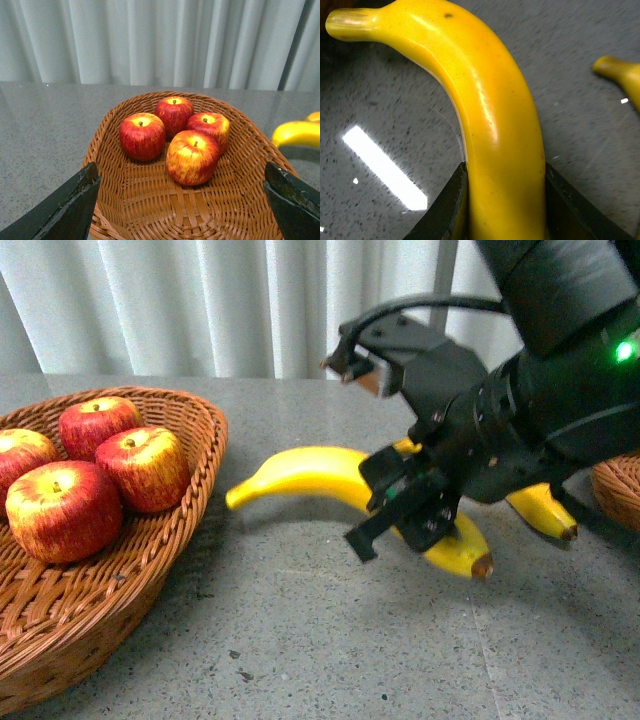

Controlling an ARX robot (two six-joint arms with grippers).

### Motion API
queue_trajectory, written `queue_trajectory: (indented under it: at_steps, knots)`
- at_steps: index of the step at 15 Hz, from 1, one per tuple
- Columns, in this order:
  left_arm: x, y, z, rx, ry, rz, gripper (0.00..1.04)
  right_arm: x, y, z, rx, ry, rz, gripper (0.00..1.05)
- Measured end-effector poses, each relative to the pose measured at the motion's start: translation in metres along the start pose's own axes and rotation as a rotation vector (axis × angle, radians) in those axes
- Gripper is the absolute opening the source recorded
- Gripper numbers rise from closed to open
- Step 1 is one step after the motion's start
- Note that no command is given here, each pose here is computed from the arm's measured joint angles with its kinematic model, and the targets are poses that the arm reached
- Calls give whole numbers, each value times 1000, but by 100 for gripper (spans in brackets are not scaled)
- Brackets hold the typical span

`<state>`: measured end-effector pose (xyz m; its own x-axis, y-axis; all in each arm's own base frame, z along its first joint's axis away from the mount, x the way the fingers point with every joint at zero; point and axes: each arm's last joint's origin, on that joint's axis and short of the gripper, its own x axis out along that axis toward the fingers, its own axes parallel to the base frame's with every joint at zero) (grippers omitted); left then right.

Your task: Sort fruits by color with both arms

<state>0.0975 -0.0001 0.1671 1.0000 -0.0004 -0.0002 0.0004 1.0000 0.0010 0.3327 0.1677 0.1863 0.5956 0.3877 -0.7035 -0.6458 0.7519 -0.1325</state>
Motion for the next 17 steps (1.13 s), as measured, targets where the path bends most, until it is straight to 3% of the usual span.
queue_trajectory:
  at_steps: [3, 7, 9, 12, 14, 17]
  knots:
    - [0, 0, 0, 0, 0, 0, 98, -33, -33, 23, 68, -120, -63, 34]
    - [0, 0, 0, 0, 0, 0, 98, -96, -77, 27, 139, -315, -118, 34]
    - [0, 0, 0, 0, 0, 0, 98, -116, -107, 4, 168, -334, -213, 34]
    - [0, 0, 0, 0, 0, 0, 98, -115, -143, -53, 194, -230, -305, 34]
    - [0, 0, 0, 0, 0, 0, 98, -117, -167, -77, 172, -198, -375, 34]
    - [0, 0, 0, 0, 0, 0, 98, -116, -181, -103, 156, -127, -405, 34]
